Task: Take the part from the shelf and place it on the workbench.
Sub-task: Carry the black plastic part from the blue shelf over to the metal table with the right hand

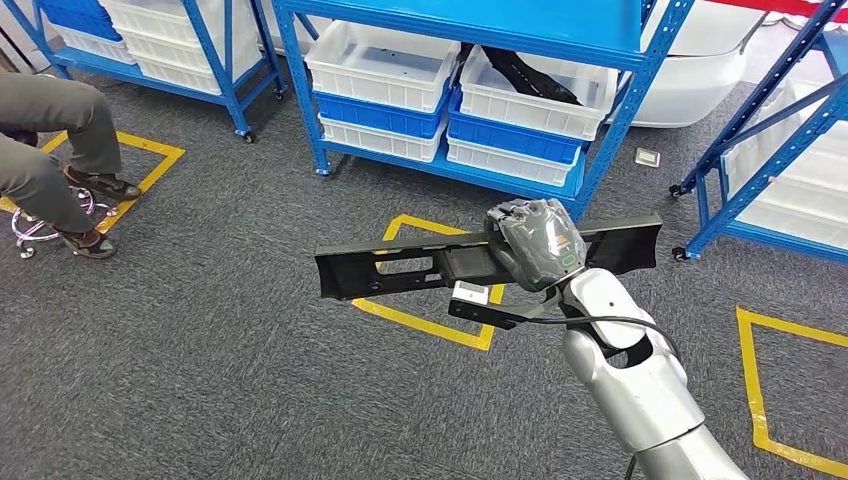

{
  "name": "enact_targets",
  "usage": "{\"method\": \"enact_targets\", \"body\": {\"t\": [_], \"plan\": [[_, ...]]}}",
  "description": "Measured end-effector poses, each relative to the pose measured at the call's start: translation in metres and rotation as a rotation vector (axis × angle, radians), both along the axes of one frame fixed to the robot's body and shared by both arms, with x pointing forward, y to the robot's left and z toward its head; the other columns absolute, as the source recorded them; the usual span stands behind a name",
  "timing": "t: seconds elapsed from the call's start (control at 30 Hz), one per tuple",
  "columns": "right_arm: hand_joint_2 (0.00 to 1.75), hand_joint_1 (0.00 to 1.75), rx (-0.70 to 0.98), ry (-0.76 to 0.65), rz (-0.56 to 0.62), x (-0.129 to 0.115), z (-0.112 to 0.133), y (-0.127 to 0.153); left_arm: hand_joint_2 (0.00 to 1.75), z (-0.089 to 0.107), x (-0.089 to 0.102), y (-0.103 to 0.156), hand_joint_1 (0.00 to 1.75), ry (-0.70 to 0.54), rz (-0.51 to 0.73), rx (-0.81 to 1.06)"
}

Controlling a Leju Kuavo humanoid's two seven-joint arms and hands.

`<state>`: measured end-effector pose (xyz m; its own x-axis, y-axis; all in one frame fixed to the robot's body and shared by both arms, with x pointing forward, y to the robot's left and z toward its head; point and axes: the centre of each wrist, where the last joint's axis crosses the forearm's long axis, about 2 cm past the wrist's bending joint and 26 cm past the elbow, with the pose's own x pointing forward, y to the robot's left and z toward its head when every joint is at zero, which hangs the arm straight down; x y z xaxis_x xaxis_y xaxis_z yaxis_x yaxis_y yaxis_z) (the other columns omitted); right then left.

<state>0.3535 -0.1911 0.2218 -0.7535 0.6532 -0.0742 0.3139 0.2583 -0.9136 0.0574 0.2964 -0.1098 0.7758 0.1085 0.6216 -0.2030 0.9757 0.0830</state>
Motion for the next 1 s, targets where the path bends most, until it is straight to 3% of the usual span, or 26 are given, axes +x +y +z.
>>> {"method": "enact_targets", "body": {"t": [1.0], "plan": [[1.75, 1.52, -0.027, -0.023, 0.000, -0.0059, -0.0017, 0.0067, 1.75, 0.0002, 0.0013, 0.0004, 0.00, 0.016, -0.019, -0.009]]}}
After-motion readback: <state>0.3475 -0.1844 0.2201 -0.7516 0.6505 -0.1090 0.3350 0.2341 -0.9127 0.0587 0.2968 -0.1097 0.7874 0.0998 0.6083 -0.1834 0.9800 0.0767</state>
